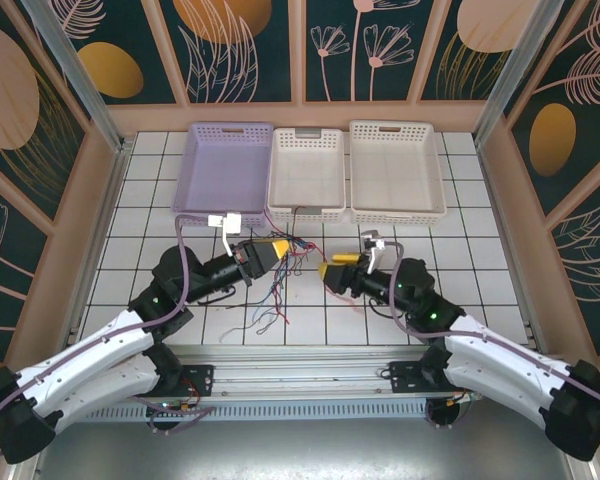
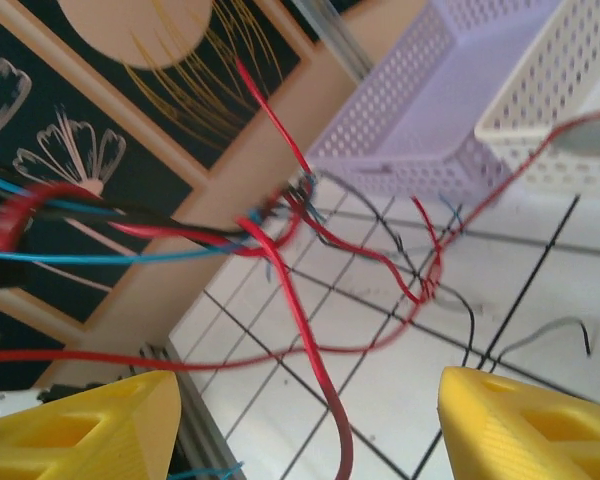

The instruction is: Untangle the cables

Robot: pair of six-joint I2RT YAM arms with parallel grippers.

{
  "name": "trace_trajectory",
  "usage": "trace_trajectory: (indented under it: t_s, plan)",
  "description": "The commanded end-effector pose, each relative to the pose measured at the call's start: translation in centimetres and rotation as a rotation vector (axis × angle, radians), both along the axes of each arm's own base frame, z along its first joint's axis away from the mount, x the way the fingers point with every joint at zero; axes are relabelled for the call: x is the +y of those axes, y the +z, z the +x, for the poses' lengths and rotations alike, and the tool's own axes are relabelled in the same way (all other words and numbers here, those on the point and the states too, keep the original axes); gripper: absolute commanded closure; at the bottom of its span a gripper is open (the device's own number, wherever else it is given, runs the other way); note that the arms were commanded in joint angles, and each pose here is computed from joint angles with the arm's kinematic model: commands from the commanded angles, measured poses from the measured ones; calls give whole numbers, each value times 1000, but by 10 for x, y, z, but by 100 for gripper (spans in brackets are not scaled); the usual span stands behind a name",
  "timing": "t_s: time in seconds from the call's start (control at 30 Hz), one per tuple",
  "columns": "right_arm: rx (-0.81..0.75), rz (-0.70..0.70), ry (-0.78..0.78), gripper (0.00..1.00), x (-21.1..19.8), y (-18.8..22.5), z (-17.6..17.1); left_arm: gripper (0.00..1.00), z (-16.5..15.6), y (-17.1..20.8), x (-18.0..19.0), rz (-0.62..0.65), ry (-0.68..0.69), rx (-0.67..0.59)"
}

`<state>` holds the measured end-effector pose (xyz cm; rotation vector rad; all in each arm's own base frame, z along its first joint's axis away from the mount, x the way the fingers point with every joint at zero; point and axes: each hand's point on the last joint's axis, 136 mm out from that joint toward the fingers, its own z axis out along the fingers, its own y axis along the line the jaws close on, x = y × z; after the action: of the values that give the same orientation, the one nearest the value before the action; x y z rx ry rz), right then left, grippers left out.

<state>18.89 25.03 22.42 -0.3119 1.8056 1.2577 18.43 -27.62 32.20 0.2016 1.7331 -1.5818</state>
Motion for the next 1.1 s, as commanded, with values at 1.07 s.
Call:
trace_trajectory:
  t_s: [1.07]
  plan:
    - [-131,147,173,27,-9,55,-56,100,10,67,5,-250,25,120]
